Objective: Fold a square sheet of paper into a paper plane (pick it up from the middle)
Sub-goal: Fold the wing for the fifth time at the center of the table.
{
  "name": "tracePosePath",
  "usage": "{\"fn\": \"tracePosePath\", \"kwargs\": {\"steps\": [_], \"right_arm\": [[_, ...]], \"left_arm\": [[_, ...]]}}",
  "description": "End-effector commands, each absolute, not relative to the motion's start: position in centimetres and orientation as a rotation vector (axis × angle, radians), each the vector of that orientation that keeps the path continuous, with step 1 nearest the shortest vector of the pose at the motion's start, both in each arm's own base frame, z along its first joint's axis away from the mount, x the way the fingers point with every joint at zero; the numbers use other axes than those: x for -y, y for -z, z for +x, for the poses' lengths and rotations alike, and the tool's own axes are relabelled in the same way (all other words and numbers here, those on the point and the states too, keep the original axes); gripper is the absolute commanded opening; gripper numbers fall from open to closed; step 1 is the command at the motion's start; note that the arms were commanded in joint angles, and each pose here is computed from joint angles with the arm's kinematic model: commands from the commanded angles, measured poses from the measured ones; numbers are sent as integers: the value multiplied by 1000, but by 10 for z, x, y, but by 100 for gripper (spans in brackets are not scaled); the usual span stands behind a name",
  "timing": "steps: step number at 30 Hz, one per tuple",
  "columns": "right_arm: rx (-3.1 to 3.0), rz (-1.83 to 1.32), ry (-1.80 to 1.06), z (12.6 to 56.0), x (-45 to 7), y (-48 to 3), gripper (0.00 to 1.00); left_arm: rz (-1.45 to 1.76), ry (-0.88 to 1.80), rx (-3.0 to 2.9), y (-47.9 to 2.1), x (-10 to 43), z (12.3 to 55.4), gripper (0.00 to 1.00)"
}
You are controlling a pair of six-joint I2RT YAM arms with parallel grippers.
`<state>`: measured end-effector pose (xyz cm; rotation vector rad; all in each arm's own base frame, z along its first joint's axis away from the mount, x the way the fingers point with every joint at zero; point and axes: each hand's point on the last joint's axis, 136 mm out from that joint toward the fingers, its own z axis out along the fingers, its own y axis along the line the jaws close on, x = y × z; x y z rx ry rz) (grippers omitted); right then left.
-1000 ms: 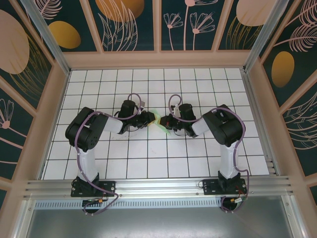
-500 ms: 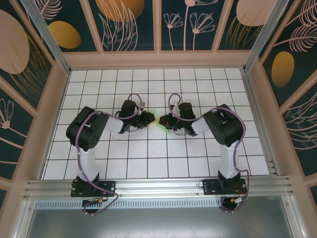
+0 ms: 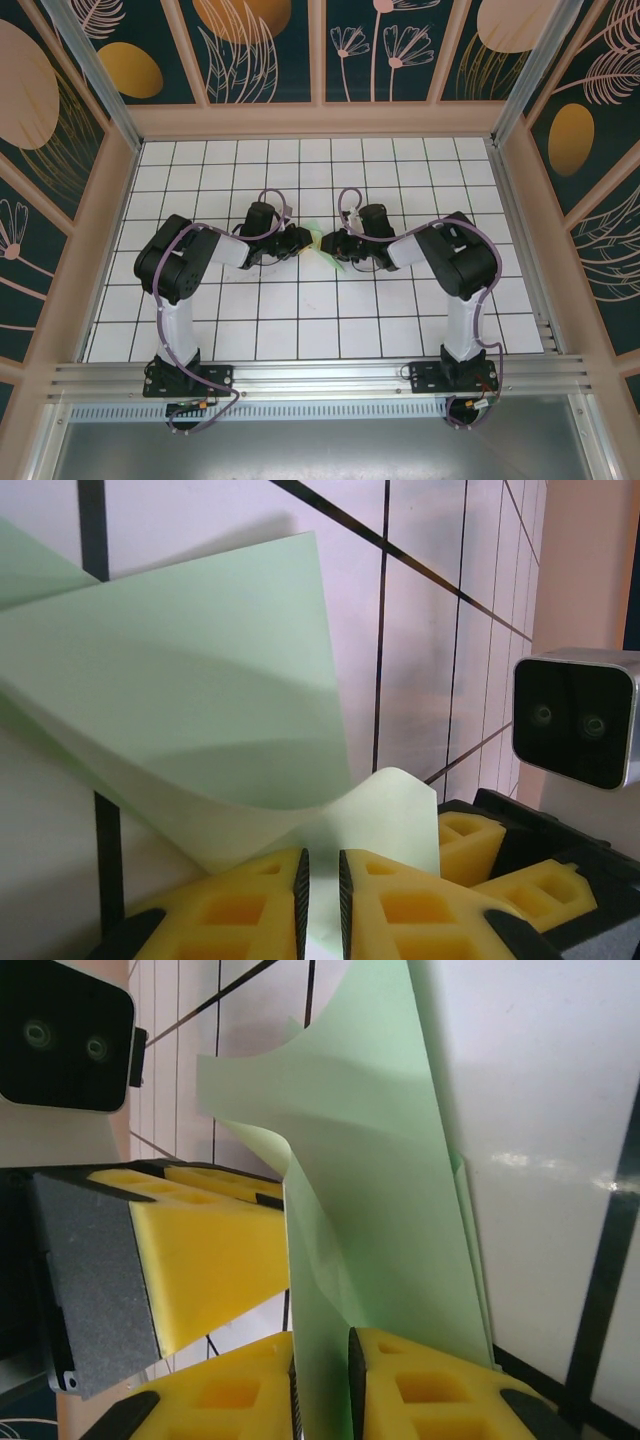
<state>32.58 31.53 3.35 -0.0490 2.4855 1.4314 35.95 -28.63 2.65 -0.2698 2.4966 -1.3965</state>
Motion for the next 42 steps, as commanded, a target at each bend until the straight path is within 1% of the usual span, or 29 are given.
{"fn": "tracePosePath", "kwargs": {"steps": [1,13,24,29,35,42], "right_arm": [[-2522,-98,-1356,321,-307,-31,23],[-2499,-203,-1226,323,-298,-42,25],[-2512,-283,-1072,325,-292,-39,25],[-2540,-254,-1077,321,-290,-29,17],[-2522,-210,-1190,311,-295,-28,10],[-2463,-130,-1364,311,-298,-39,4]], "left_arm": [[-249,1366,-2520,-19,288,360,20],[-247,1361,-2537,-16,289,362,20],[-243,1355,-2550,-15,291,365,19],[-232,1356,-2542,-19,291,367,19],[-182,1365,-2511,-34,295,370,21],[-110,1394,-2413,-69,296,372,29]]}}
